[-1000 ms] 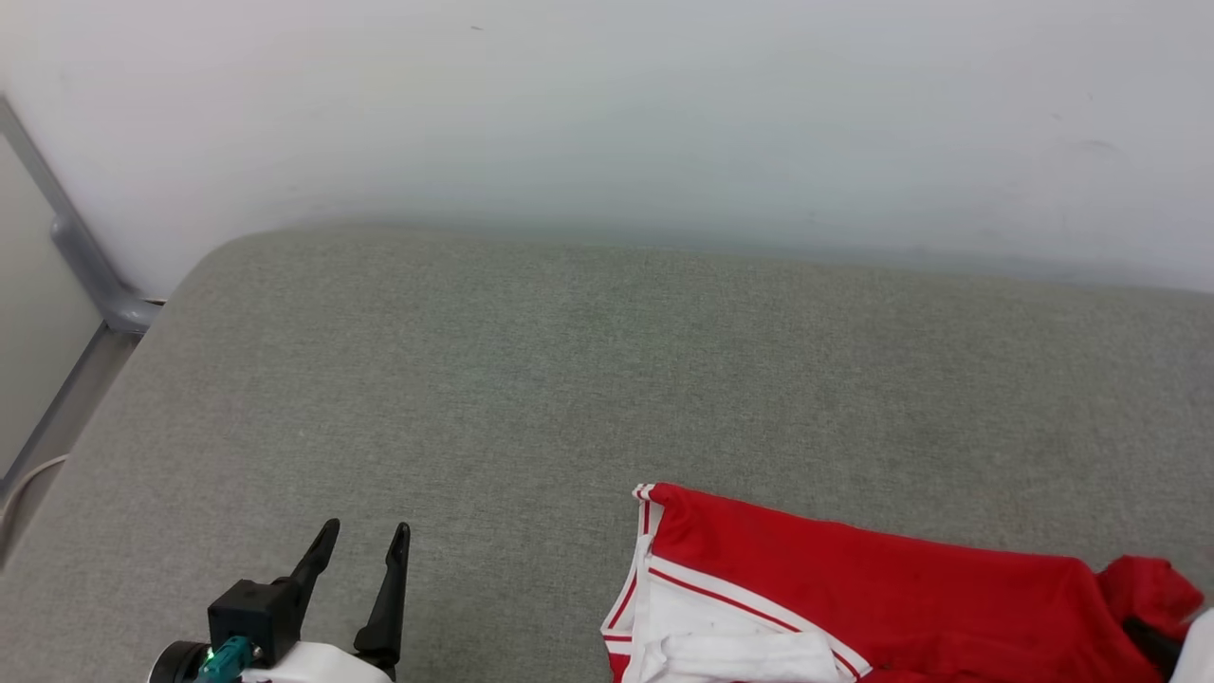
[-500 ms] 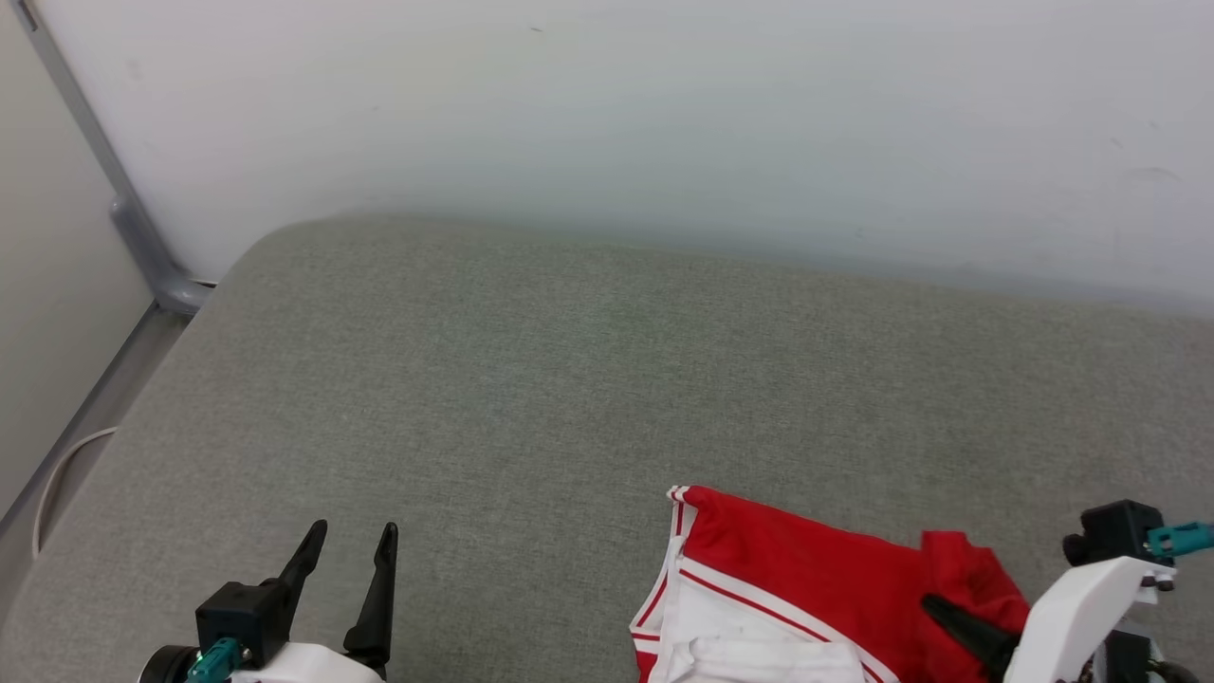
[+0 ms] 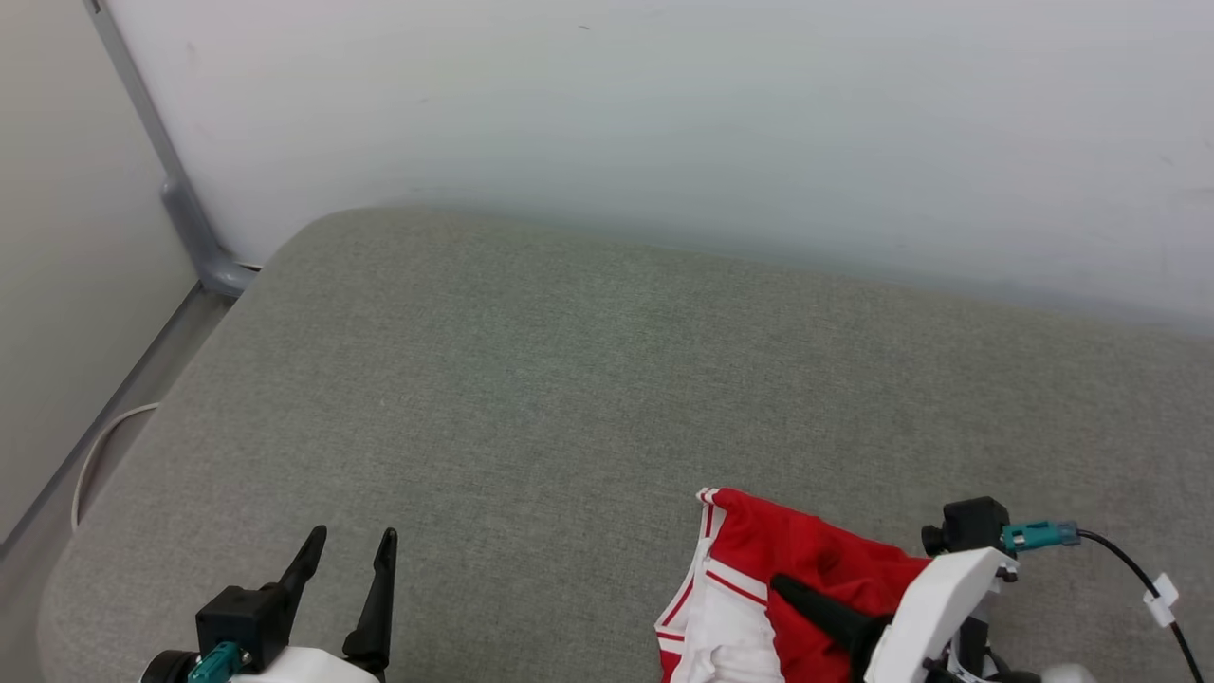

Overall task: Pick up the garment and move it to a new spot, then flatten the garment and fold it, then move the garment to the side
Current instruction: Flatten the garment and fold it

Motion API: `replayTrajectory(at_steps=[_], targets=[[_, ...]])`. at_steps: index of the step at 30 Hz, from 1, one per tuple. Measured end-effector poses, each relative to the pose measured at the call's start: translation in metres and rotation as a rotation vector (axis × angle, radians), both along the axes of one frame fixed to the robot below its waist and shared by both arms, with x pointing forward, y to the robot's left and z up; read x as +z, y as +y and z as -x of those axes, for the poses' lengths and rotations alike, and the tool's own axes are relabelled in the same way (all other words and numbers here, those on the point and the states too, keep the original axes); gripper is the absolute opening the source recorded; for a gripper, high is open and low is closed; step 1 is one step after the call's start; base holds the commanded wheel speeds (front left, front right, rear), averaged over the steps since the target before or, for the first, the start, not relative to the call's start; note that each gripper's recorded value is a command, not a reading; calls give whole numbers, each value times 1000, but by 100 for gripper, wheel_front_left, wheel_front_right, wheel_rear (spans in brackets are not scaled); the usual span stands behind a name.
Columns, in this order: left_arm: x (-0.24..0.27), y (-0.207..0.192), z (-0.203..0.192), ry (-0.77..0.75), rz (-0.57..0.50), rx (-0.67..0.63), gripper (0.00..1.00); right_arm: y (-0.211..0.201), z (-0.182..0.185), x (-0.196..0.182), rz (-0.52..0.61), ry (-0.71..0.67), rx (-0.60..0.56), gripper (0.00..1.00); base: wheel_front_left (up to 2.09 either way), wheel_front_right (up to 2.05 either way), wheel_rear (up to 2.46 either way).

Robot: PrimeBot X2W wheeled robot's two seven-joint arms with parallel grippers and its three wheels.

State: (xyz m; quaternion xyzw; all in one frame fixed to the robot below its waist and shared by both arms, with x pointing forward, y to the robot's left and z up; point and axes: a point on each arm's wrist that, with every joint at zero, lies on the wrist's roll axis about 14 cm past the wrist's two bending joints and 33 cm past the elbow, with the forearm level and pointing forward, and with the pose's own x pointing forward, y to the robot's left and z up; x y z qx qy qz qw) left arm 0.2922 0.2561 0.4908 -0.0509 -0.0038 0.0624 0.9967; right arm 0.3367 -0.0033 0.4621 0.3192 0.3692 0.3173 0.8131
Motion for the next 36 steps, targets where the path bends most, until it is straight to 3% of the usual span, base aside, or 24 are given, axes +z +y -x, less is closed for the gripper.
replayTrajectory(at_steps=[11, 12, 13, 14, 20, 22, 26, 27, 28, 32, 36], targets=[[-5, 7, 7, 16, 4, 31, 100, 17, -29, -32, 64, -7, -68, 0, 0, 0, 0], [-5, 8, 7, 18, 5, 33, 100, 17, -30, -36, 72, -1, -73, 25, 0, 0, 0], [-6, 8, 8, 18, 6, 35, 100, 18, -30, -37, 77, -2, -71, 88, 0, 0, 0], [-6, 8, 8, 19, 6, 35, 100, 20, -30, -39, 83, -3, -65, 100, 0, 0, 0], [-5, 7, 7, 13, 7, 32, 100, 45, -25, -21, 29, -39, -7, 100, 0, 0, 0], [-1, 1, 3, 1, 5, 9, 100, 62, -23, 8, -48, -87, 25, 100, 0, 0, 0], [3, -6, -3, -12, 4, -14, 100, 58, -35, 30, -35, -191, 7, 100, 0, 0, 0], [4, -8, -4, -16, 4, -22, 100, 54, -41, 36, -14, -229, -3, 100, 0, 0, 0], [11, -16, -10, -39, 11, -44, 100, 38, -58, 53, 76, -363, -31, 100, 0, 0, 0], [22, -25, -20, -73, 12, -71, 100, -7, -81, 76, 329, -630, -47, 100, 0, 0, 0], [32, -35, -30, -107, 17, -94, 100, -61, -99, 94, 508, -802, -128, 100, 0, 0, 0]])
